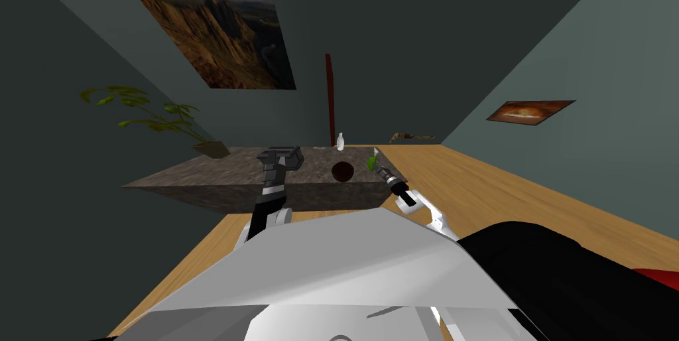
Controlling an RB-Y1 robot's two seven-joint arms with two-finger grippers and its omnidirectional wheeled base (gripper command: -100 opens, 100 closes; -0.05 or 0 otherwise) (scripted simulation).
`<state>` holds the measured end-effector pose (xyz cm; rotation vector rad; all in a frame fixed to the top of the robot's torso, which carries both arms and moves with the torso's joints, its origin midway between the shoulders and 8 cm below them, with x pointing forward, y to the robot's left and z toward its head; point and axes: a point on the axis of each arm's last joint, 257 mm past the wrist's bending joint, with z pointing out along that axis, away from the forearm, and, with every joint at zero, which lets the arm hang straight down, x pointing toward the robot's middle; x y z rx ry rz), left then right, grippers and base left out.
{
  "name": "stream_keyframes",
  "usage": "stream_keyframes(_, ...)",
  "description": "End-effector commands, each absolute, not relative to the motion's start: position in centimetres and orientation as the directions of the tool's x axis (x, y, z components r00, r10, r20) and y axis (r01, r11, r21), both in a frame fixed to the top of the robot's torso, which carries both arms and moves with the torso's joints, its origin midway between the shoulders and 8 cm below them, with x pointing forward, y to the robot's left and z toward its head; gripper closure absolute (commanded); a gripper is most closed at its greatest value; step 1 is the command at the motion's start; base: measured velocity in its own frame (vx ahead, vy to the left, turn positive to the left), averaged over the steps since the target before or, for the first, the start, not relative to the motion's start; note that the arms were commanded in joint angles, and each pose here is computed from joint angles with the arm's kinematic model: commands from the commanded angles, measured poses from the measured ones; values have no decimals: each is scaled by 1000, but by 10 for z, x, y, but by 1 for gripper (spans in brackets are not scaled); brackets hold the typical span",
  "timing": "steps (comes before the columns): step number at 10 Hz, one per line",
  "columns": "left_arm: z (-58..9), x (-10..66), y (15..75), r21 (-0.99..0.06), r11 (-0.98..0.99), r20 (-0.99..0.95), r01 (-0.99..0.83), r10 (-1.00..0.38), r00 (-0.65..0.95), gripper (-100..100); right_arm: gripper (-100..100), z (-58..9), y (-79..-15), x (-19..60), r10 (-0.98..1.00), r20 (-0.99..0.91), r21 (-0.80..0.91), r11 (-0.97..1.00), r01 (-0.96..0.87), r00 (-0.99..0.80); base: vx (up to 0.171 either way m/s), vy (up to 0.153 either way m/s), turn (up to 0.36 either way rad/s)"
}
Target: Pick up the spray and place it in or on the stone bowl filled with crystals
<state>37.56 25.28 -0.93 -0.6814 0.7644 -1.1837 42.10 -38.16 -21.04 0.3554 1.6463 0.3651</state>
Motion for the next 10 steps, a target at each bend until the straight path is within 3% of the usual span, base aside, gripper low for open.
stream_keyframes(1, -9, 376, 253, -803, 243, -161, 545, -968, 194, 0, -100, -219, -402, 422, 363, -923, 360, 932, 49, -128, 67, 74, 55)
stream_keyframes(9, -9, 376, 253, -803, 243, -161, 545, -968, 194, 0, -100, -231, -497, 421, 30, -970, -8, 988, 155, -241, 49, 72, 45)
stream_keyframes(10, -9, 376, 253, -803, 243, -161, 545, -968, 194, 0, -100, -231, -489, 423, 57, -971, 23, 989, 147, -231, 28, 33, 6)
